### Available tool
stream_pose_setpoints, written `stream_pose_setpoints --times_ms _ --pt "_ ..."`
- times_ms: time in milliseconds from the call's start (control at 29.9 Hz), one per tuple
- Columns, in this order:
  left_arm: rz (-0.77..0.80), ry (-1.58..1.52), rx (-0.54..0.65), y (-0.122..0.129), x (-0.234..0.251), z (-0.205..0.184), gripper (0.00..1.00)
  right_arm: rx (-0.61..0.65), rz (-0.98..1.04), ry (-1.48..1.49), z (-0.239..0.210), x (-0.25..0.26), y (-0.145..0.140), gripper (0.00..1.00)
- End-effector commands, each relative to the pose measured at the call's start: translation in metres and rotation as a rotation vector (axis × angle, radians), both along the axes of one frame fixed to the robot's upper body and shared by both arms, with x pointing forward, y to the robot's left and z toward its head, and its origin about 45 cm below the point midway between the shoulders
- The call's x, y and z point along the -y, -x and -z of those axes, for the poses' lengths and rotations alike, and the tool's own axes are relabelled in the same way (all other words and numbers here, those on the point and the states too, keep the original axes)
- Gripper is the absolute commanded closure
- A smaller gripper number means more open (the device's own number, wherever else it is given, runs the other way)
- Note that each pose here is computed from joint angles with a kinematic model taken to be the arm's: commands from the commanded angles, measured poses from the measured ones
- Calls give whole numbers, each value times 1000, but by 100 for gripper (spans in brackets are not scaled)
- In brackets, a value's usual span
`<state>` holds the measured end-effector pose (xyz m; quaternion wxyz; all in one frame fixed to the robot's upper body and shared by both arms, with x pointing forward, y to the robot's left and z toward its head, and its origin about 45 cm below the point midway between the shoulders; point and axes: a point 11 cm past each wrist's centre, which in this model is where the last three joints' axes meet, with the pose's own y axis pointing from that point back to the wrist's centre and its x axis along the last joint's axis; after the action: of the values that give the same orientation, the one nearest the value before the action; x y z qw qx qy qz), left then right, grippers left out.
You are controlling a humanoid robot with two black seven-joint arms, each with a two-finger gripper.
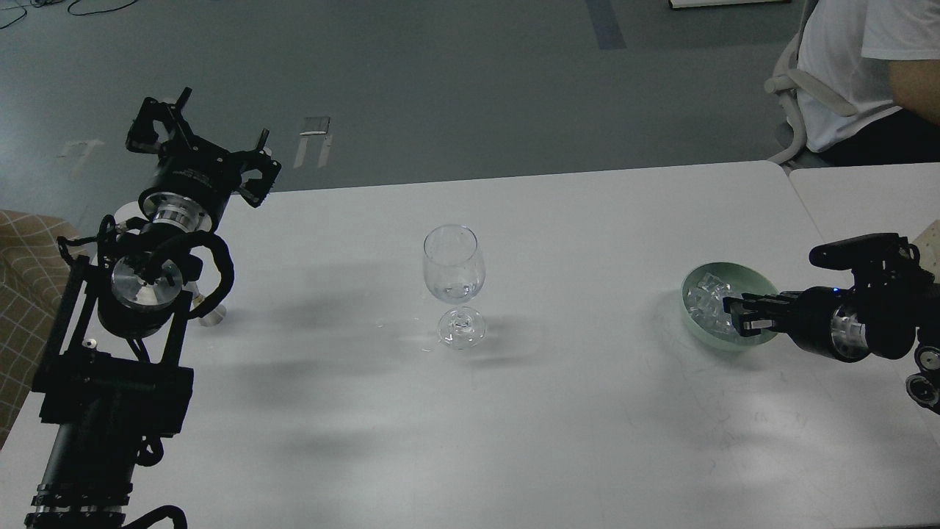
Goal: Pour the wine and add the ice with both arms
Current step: 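Close the right gripper on ice cubes in the bowl, then carry the ice with the right gripper over the wine glass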
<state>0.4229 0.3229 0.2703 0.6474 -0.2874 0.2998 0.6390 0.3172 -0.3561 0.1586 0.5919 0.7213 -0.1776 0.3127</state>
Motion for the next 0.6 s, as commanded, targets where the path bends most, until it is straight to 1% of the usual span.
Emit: stream_pose_setpoints --times_ms 0,100,368,568 --pt "-1 0 -5 1 0 2 2 5 -1 -3 -3 1 -1 94" --pt "-1 -3 -3 1 -1 2 2 11 -5 -5 -6 0 -1 94" --pt "4 -10 5 2 -3 0 2 103 -61 -54 -47 -14 -4 94" --pt "3 -13 6 2 -4 0 2 231 -121 -151 -91 -44 -16 95"
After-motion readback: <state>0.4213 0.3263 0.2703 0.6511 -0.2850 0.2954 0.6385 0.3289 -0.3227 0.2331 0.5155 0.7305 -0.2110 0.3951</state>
